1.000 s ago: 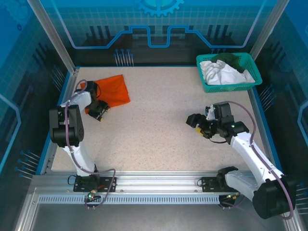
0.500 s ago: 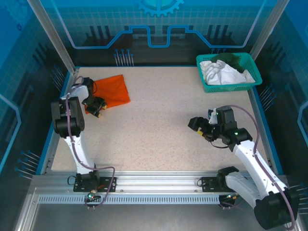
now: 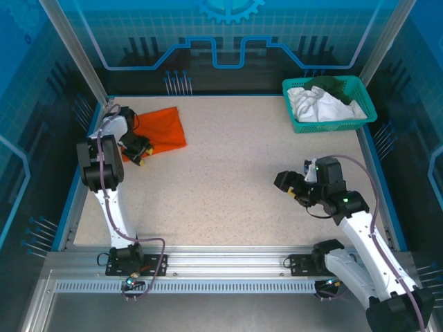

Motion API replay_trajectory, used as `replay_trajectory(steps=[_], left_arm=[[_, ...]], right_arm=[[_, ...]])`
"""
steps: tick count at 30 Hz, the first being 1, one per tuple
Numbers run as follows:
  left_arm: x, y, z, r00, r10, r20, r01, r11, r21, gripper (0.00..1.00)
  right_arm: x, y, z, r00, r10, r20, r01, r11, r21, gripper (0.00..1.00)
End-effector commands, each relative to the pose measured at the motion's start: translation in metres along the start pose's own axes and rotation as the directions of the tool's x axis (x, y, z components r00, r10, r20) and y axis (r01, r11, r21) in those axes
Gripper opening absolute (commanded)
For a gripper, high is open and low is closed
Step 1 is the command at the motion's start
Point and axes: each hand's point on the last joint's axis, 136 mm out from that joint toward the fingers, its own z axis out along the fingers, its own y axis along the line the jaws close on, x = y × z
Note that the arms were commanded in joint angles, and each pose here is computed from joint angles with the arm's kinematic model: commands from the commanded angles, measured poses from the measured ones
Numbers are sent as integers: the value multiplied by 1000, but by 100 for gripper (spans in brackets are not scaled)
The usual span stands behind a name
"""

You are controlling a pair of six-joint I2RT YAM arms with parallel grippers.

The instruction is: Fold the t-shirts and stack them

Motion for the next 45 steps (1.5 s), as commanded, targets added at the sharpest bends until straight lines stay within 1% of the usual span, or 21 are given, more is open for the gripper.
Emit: replay_trajectory(steps=[1, 6, 10, 14, 22, 26, 30, 33, 35, 38, 40, 41, 42, 43, 45], left_arm=[[-54, -18, 13, 986, -13, 169, 3, 998, 58, 48], [-69, -30, 2, 977, 15, 213, -30, 997, 67, 49], [-82, -29, -6, 967, 58, 248, -64, 998, 15, 50], [-92, -26, -11, 958, 83, 275, -83, 996, -9, 51], [-104, -31, -23, 948, 89, 307, -84, 996, -29, 54], [-102, -34, -23, 951, 80, 298, -80, 997, -10, 54], [-91, -33, -25, 958, 61, 279, -70, 997, 20, 54], [-77, -38, -41, 956, 64, 285, -88, 993, 74, 54], [-63, -45, -58, 956, 75, 283, -112, 987, 118, 54], [-37, -51, -97, 945, 89, 316, -151, 973, 178, 55], [-17, -52, -122, 931, 97, 353, -180, 960, 213, 56], [-8, -53, -134, 922, 97, 375, -197, 951, 238, 57], [3, -54, -144, 909, 101, 404, -222, 938, 266, 59], [14, -56, -157, 889, 106, 445, -258, 920, 296, 62], [31, -54, -175, 849, 109, 517, -316, 889, 331, 69]], right_arm=[[4, -12, -4, 999, 34, 5, -35, 999, 37, 81], [6, -13, -11, 999, 30, 14, -31, 999, 41, 81], [9, -13, -17, 999, 27, 19, -28, 999, 45, 81], [12, -15, -21, 999, 29, 23, -30, 998, 52, 81], [14, -15, -26, 999, 34, 30, -35, 998, 52, 81], [12, -13, -28, 999, 24, 35, -26, 998, 52, 81], [9, -11, -28, 999, 10, 44, -13, 999, 50, 81], [-3, -5, -32, 996, -30, 85, 26, 998, 55, 81], [-17, -2, -38, 987, -82, 135, 70, 993, 90, 81], [-48, -7, -53, 956, -164, 244, 110, 969, 221, 82], [-70, -15, -63, 923, -202, 327, 94, 943, 318, 83], [-79, -19, -67, 909, -208, 361, 72, 932, 355, 88], [-88, -23, -70, 894, -214, 394, 49, 921, 387, 95], [-95, -27, -70, 882, -223, 416, 34, 909, 416, 100], [-106, -35, -65, 875, -248, 416, 27, 882, 471, 100]])
